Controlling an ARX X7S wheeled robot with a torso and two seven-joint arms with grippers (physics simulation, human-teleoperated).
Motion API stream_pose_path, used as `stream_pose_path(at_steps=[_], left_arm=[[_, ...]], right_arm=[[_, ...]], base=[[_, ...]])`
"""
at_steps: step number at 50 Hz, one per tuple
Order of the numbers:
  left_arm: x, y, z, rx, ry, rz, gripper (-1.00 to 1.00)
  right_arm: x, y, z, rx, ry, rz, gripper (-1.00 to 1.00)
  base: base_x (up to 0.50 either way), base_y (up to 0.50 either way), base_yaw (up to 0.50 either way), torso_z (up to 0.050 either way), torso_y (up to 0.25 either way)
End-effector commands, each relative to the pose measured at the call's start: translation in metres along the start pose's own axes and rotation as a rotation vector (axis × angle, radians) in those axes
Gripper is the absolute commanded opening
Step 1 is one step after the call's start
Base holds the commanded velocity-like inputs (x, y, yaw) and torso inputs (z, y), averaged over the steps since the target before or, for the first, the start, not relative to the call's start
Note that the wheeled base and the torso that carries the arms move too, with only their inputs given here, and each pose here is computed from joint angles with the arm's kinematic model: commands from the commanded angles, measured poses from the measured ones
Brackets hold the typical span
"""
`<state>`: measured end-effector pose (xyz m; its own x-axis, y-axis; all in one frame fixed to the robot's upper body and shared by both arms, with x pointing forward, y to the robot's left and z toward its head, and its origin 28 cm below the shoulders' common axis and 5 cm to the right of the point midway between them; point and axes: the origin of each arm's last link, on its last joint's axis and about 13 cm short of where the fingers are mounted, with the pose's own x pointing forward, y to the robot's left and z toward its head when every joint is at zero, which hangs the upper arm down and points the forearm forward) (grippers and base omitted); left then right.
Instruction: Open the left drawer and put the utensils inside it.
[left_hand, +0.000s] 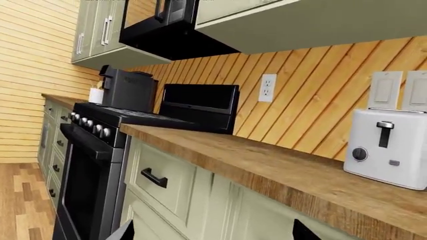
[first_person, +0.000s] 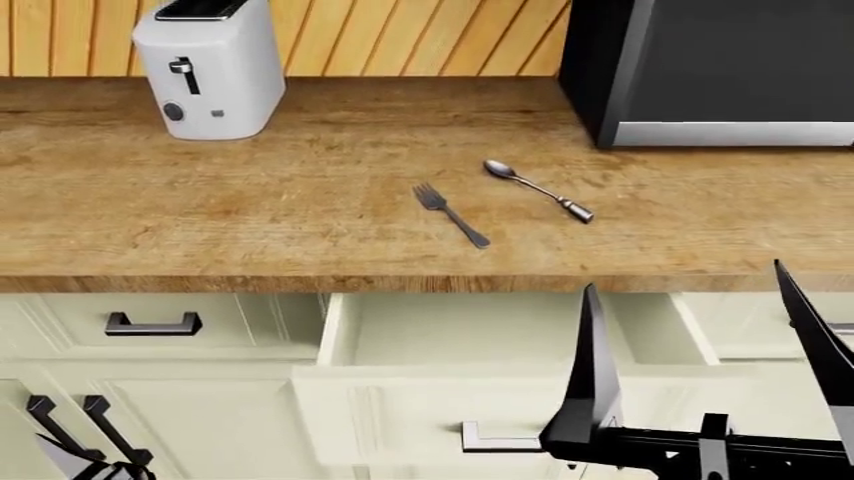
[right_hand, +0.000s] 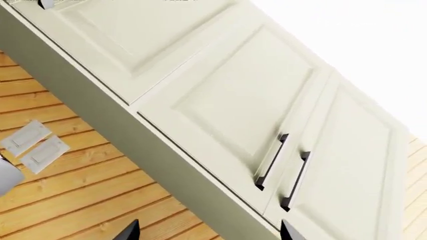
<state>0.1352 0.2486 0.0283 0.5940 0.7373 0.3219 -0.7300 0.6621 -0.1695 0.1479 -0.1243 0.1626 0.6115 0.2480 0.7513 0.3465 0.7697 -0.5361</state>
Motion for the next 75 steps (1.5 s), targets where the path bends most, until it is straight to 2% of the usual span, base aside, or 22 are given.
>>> stream_pose_path(at_steps=[1, 28, 33, 38, 46, 66, 75], left_arm=[[0.000, 0.000, 0.001, 0.003, -0.002, 0.001, 1.00], [0.001, -0.001, 0.000, -0.014, -0.005, -0.002, 1.00], [0.002, -0.003, -0.001, -0.027, -0.009, -0.015, 1.00], [0.002, -0.004, -0.002, -0.033, 0.001, -0.024, 1.00], [0.002, -0.005, -0.002, -0.042, 0.003, -0.035, 1.00], [0.002, -0.006, -0.002, -0.051, -0.005, -0.050, 1.00], [0.002, -0.006, -0.002, -0.051, -0.003, -0.050, 1.00]], right_arm=[[0.001, -0.001, 0.001, 0.008, -0.001, -0.007, 1.00], [0.002, -0.001, 0.001, 0.031, 0.014, -0.016, 1.00], [0.013, -0.010, 0.000, 0.140, 0.095, -0.042, 1.00], [0.032, -0.025, 0.000, 0.299, 0.156, -0.121, 1.00], [0.044, -0.039, 0.006, 0.447, 0.204, -0.163, 1.00], [0.086, -0.064, 0.019, 0.682, 0.329, -0.194, 1.00], [0.101, -0.071, 0.026, 0.795, 0.432, -0.100, 1.00]], base=[[0.00, 0.00, 0.00, 0.050, 0.000], [0.00, 0.00, 0.00, 0.050, 0.000], [0.00, 0.00, 0.00, 0.000, 0.000], [0.00, 0.00, 0.00, 0.000, 0.000], [0.00, 0.00, 0.00, 0.000, 0.000], [0.00, 0.00, 0.00, 0.000, 0.000], [0.00, 0.00, 0.00, 0.000, 0.000]])
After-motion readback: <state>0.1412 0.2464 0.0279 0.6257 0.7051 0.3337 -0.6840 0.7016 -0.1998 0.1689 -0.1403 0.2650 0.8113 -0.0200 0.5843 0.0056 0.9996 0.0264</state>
